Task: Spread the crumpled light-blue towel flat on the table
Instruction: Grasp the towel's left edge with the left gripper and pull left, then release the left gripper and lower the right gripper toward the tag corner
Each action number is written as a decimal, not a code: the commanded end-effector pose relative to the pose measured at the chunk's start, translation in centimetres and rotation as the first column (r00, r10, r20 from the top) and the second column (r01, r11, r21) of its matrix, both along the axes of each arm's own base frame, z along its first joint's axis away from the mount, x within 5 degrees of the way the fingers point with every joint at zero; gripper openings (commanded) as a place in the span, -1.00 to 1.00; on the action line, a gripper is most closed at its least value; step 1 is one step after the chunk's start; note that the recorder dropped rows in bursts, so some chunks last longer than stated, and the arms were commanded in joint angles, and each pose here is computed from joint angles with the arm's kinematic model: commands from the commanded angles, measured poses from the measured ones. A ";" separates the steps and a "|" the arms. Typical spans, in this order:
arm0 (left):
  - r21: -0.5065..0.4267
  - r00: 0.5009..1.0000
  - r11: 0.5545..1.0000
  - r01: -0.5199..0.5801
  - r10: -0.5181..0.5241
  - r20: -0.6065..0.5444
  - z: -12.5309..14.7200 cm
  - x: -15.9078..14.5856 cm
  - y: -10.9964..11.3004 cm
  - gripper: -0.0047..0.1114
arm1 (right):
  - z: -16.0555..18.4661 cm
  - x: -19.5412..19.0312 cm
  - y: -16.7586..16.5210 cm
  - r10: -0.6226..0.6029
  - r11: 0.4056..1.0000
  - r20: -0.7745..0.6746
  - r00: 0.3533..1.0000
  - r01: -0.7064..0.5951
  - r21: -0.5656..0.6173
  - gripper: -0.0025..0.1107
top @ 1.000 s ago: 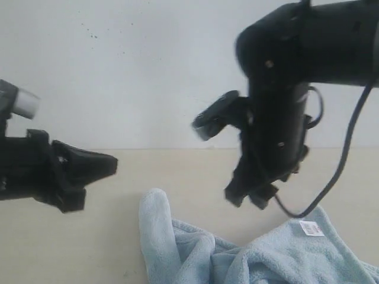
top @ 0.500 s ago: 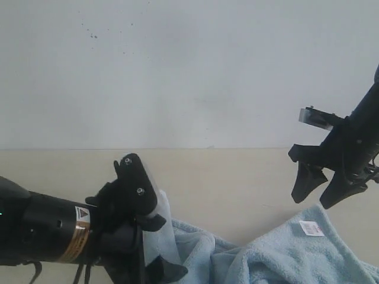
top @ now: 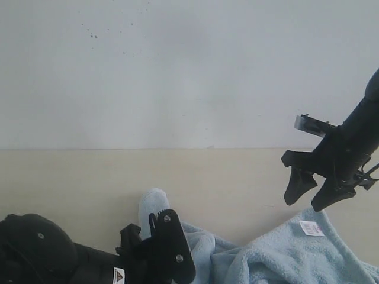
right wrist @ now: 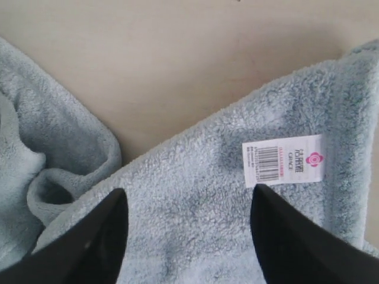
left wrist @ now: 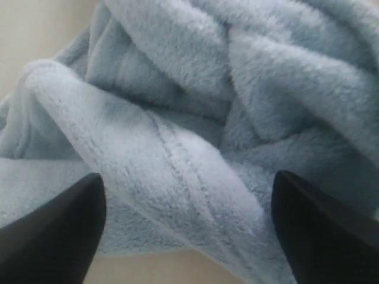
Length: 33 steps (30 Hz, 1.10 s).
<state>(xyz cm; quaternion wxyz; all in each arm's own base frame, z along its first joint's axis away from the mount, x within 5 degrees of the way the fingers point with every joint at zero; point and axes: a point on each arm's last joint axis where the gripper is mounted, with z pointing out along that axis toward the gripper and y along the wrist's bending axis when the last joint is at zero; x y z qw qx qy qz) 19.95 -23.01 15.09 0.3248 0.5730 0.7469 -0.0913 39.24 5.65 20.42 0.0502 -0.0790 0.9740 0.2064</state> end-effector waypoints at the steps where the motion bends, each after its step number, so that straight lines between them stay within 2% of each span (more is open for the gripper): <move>1: 0.073 0.995 0.994 -0.077 0.072 0.067 -1.0 0.6 0.3 0.35 | 0.3 0.1 -0.1 -0.004 1.000 0.017 1.000 0.004 0.012 0.07; 7: 0.075 0.995 0.994 -0.076 0.071 0.065 -1.1 0.6 0.3 0.27 | 0.3 0.1 -0.1 -0.005 1.000 0.023 1.000 0.005 0.014 0.07; 10: 0.075 0.995 0.994 -0.076 0.071 0.065 -1.1 0.6 0.3 -0.07 | 0.3 0.1 -0.1 -0.005 1.000 0.023 1.000 0.005 0.014 0.07; 14: 0.068 0.995 0.995 -0.076 0.071 0.070 -0.8 0.5 0.3 -0.83 | 0.3 0.1 -0.1 -0.005 1.000 0.023 1.000 0.005 0.014 0.07; 18: 0.047 0.989 0.994 -0.095 0.089 0.117 0.4 0.7 0.5 -0.85 | 0.3 0.1 -0.1 -0.005 1.000 0.023 1.000 0.005 0.014 0.07; 21: 0.019 0.956 0.977 -0.212 0.204 0.212 2.3 1.3 1.5 -0.85 | 0.3 0.1 -0.1 -0.001 1.000 0.025 1.000 0.001 0.014 0.07; 24: -0.045 0.850 0.887 -0.460 0.454 0.266 4.5 2.0 3.7 -0.85 | 0.3 0.2 -0.1 0.010 1.000 0.034 0.999 -0.010 0.012 0.07; 27: -0.072 0.700 0.748 -0.659 0.646 0.305 6.1 1.8 6.3 -0.85 | 0.3 0.3 -0.1 0.009 1.000 0.051 0.999 -0.009 0.009 0.07; 29: -0.066 0.637 0.672 -0.737 0.724 0.265 6.0 0.9 7.7 -0.85 | 0.3 0.5 -0.2 0.002 1.000 0.065 0.998 -0.003 0.006 0.07; 31: -0.042 0.601 0.619 -0.785 0.775 0.194 5.3 -0.2 8.8 -0.85 | 0.3 0.5 -0.2 0.001 1.000 0.065 0.998 -0.001 0.006 0.07; 33: -0.039 0.528 0.534 -0.845 0.844 0.096 4.4 -1.6 9.9 -0.85 | 0.3 0.5 -0.2 0.001 1.000 0.065 0.998 -0.001 0.006 0.07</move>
